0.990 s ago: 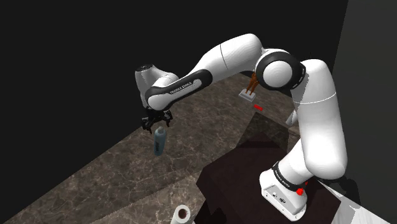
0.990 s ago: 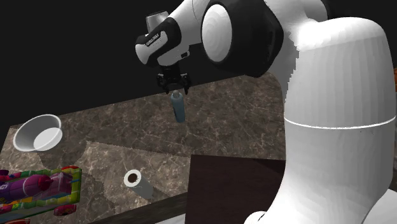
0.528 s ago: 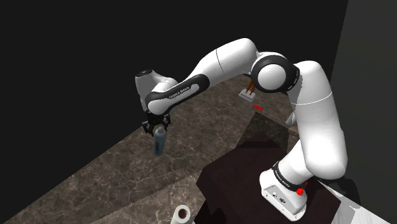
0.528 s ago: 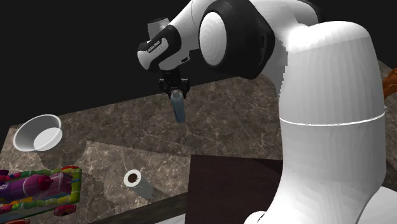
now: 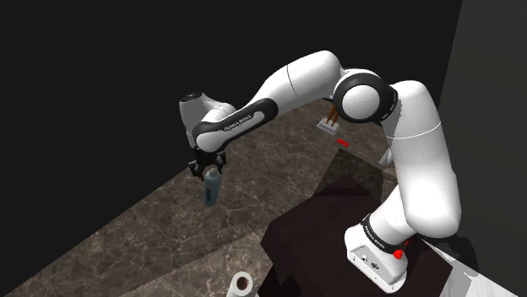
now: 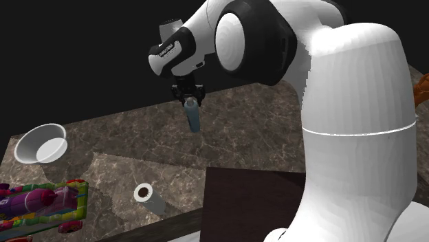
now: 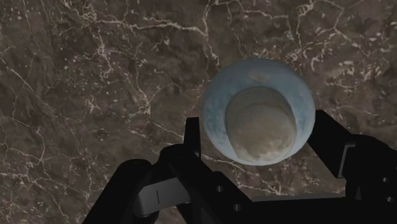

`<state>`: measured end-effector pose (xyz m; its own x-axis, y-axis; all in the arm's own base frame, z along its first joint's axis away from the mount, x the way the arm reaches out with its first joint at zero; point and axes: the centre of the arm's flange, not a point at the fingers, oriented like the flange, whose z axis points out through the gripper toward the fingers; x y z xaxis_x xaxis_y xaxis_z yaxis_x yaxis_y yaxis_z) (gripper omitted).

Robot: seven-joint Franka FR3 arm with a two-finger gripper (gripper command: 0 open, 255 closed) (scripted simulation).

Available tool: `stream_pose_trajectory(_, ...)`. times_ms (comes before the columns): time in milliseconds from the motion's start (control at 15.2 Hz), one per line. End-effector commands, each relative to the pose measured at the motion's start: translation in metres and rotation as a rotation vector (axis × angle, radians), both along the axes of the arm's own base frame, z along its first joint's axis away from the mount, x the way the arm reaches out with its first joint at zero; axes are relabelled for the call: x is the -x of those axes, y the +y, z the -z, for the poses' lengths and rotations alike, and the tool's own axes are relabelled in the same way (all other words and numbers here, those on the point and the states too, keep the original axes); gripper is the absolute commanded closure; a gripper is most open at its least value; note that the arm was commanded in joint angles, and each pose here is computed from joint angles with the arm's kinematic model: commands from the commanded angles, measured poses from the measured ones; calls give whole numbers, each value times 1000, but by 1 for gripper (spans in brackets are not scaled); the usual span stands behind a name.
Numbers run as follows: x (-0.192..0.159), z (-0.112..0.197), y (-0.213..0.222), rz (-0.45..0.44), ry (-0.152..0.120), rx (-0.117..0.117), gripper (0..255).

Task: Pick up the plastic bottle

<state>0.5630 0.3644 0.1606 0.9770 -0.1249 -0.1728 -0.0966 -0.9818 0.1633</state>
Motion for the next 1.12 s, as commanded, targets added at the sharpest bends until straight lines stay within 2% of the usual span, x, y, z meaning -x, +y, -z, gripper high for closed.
stream_pose_trajectory(0, 1, -4, -1, 0, 2, 2, 255)
stream_pose_trajectory(924, 1, -78, -1, 0, 2, 2, 255)
stream_pose_trajectory(1056, 1, -79, -1, 0, 2, 2, 255)
